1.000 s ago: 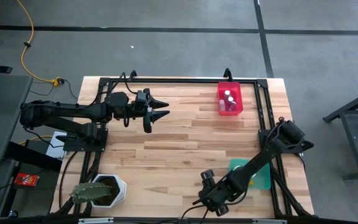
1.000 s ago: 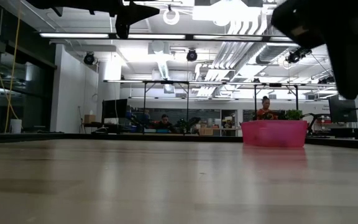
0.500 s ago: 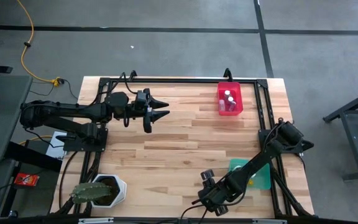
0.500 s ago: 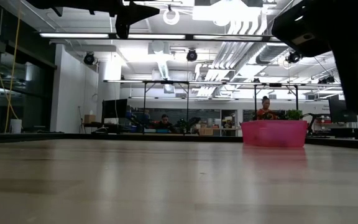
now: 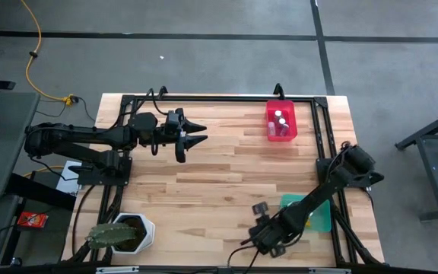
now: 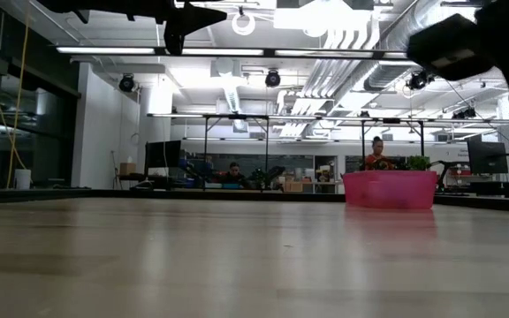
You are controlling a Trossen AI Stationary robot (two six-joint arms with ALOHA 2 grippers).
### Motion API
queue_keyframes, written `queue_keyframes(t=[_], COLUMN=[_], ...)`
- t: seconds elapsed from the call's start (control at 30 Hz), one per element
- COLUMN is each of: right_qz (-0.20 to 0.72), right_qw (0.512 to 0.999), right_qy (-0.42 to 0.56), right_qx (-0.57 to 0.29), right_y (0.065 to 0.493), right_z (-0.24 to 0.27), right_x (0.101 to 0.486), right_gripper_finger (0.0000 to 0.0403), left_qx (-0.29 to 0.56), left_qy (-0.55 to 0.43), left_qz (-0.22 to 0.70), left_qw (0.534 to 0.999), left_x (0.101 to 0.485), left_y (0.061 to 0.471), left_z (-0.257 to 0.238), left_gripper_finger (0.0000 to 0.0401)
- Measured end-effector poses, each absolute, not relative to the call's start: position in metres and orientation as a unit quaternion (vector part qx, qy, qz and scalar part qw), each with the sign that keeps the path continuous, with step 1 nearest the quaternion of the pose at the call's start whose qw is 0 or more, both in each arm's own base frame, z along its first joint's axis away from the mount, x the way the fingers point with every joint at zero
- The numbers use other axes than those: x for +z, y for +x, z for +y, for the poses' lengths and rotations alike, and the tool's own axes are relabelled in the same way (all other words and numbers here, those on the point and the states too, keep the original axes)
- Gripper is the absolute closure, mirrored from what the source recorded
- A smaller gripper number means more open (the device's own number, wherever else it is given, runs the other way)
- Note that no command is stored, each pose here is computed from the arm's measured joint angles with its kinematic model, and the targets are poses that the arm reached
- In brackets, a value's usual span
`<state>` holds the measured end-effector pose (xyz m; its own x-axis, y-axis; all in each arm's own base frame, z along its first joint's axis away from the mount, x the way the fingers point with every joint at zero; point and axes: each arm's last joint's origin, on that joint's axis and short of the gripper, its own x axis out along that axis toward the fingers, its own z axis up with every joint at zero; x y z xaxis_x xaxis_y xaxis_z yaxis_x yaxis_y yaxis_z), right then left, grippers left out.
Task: Pick and place medicine bottles into bin by pill shape (circle, oval)
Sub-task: Put the blue capsule bottle into the red bin
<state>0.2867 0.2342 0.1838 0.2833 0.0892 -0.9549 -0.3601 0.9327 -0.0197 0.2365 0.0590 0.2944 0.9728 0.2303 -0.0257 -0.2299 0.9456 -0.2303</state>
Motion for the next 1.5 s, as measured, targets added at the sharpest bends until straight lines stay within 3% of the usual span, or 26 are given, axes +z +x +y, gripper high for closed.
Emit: queue_keyframes(t=[0.13,0.27,0.5,0.63,0.73,1.07,1.5], right_qz=[0.599,0.547,0.289,0.122,0.050,-0.004,-0.006], right_qw=[0.785,0.835,0.948,0.975,0.983,0.994,0.995], right_qy=[-0.101,-0.036,0.119,0.161,0.151,0.104,0.100], right_qx=[0.120,0.051,-0.063,-0.091,-0.088,-0.014,-0.013], right_y=[0.262,0.235,0.218,0.221,0.225,0.235,0.235], right_z=[0.203,0.160,0.090,0.055,0.033,-0.003,-0.004], right_x=[0.189,0.202,0.224,0.239,0.252,0.292,0.294], right_gripper_finger=[0.0307,0.0309,0.0310,0.0310,0.0310,0.0310,0.0310], left_qx=[0.117,0.116,0.116,0.116,0.117,0.099,0.093], left_qy=[-0.117,-0.117,-0.117,-0.116,-0.105,-0.104,-0.104], left_qz=[-0.001,-0.001,-0.001,-0.001,0.002,0.006,0.007], left_qw=[0.986,0.986,0.986,0.986,0.988,0.990,0.990], left_x=[0.294,0.294,0.294,0.294,0.294,0.294,0.294], left_y=[0.237,0.237,0.237,0.237,0.237,0.238,0.239], left_z=[0.059,0.059,0.059,0.059,0.059,0.052,0.047], left_gripper_finger=[0.0243,0.0243,0.0243,0.0243,0.0243,0.0243,0.0243])
